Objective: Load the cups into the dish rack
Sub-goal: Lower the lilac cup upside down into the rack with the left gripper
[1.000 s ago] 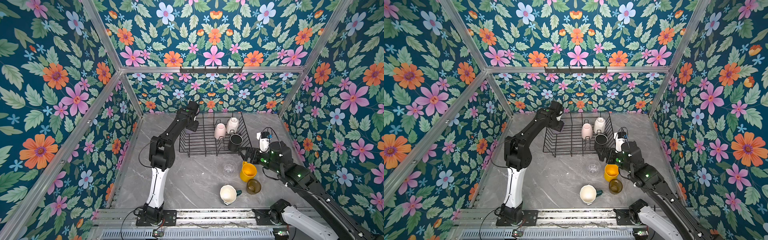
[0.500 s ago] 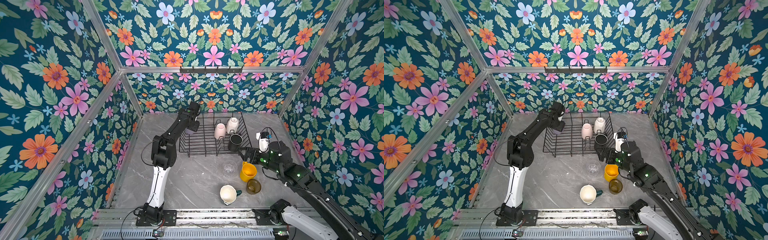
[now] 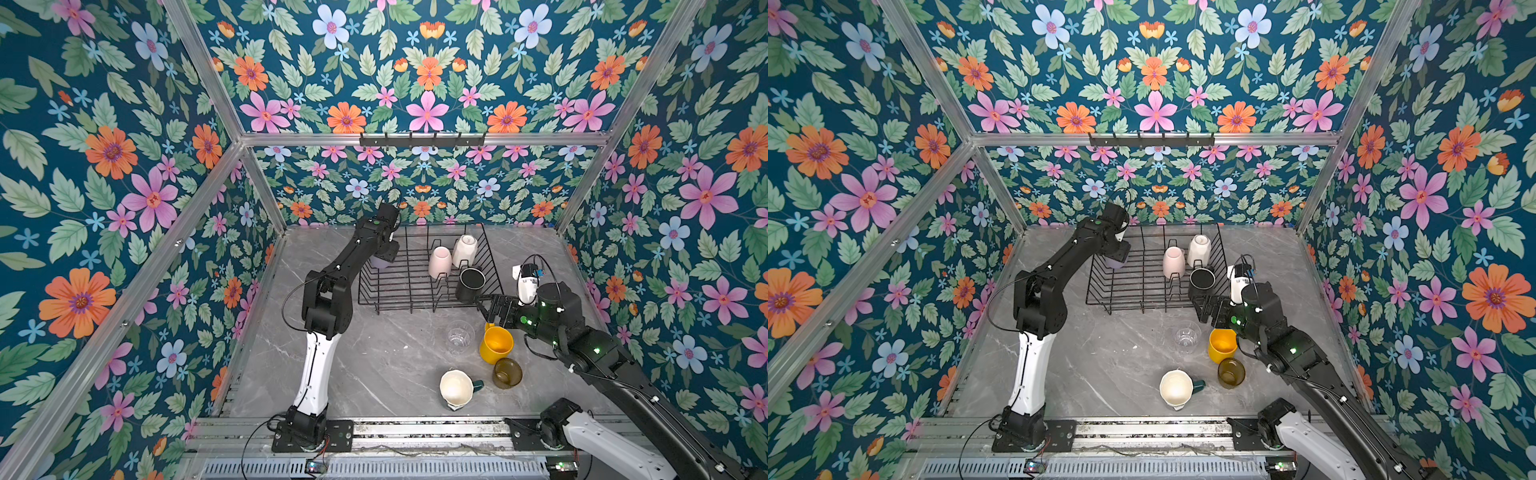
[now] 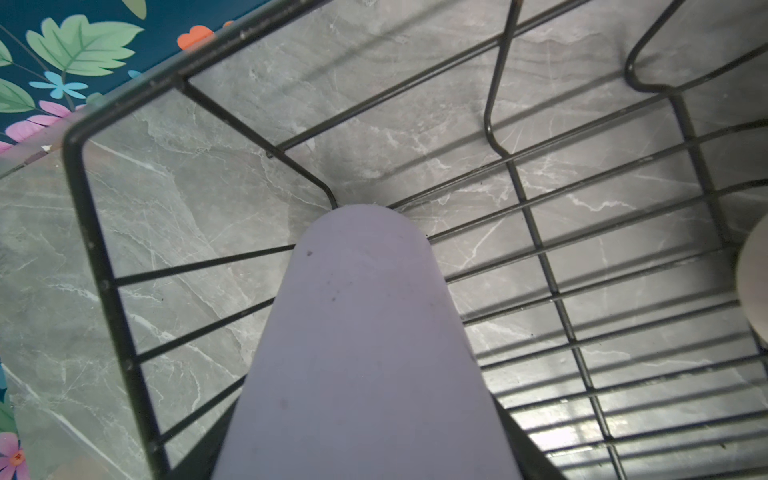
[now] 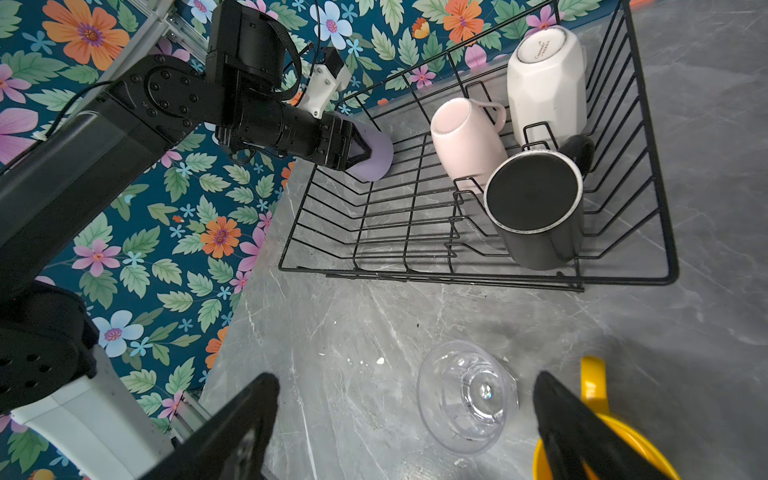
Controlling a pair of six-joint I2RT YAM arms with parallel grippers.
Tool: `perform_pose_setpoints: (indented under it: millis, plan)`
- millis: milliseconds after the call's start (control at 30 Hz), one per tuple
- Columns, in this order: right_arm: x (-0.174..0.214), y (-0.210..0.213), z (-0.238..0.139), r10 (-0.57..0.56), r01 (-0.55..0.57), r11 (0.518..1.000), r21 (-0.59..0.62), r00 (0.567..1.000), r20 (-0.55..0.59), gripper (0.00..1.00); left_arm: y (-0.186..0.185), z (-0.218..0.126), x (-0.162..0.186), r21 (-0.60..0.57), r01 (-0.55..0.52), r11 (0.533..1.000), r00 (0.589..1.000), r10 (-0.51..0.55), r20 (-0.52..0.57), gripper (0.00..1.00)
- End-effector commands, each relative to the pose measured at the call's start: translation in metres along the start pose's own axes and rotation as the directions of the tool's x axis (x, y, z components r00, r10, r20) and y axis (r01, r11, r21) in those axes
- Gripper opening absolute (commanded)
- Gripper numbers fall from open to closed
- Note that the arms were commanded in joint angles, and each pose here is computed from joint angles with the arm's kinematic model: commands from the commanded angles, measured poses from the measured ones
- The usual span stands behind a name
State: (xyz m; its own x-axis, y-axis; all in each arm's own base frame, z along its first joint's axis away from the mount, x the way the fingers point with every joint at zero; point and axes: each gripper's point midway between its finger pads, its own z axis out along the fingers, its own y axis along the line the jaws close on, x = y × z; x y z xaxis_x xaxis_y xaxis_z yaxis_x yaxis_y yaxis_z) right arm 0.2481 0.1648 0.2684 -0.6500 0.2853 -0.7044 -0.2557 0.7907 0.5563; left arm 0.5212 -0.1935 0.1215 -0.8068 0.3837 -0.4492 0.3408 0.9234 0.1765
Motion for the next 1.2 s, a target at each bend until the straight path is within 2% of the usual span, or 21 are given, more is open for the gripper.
perform_pose_setpoints:
  millis: [0,200,433,567,800,900,1000,1033,1167]
  plan:
    - [-0.005,0.004,0.0,-0.006,0.006,1.0,-0.015,1.0,0.02,0.95,-0.004,-0.008,0.004,0.036,0.003,0.999,1.0,-0.003,-0.013,0.09]
    - [-0.005,0.005,0.0,-0.004,0.004,1.0,-0.021,1.0,0.022,0.95,-0.004,-0.021,0.0,0.046,0.0,0.999,1.0,-0.001,0.004,0.02]
    - [-0.005,0.005,0.001,-0.001,0.001,1.0,-0.026,1.0,0.019,0.95,-0.008,-0.024,-0.004,0.071,0.002,0.997,1.0,-0.004,0.021,0.02]
    - [-0.005,0.006,-0.001,0.0,0.001,1.0,-0.028,1.0,0.022,0.95,-0.01,-0.016,-0.005,0.075,0.007,0.997,1.0,-0.008,0.014,0.03]
    - [-0.003,0.005,-0.001,0.004,-0.004,1.0,-0.026,1.0,0.014,0.95,-0.009,0.005,-0.003,0.05,0.007,0.999,1.0,-0.006,-0.012,0.1]
    - [-0.003,0.005,-0.001,0.004,-0.004,1.0,-0.026,1.0,0.014,0.95,-0.011,0.014,0.002,0.047,0.006,0.999,1.0,-0.005,-0.029,0.2]
    - [-0.003,0.005,0.0,0.002,-0.001,1.0,-0.024,1.0,0.013,0.95,-0.01,0.017,0.003,0.041,0.009,0.999,0.999,-0.007,-0.032,0.46]
    - [-0.003,0.005,0.0,0.003,-0.003,1.0,-0.024,1.0,0.013,0.95,-0.009,0.016,0.002,0.037,0.011,0.999,1.0,-0.01,-0.029,0.57]
    - [-0.004,0.005,0.001,0.0,0.001,1.0,-0.023,1.0,0.012,0.95,-0.007,0.01,-0.003,0.031,0.016,0.999,1.0,-0.016,-0.003,0.75]
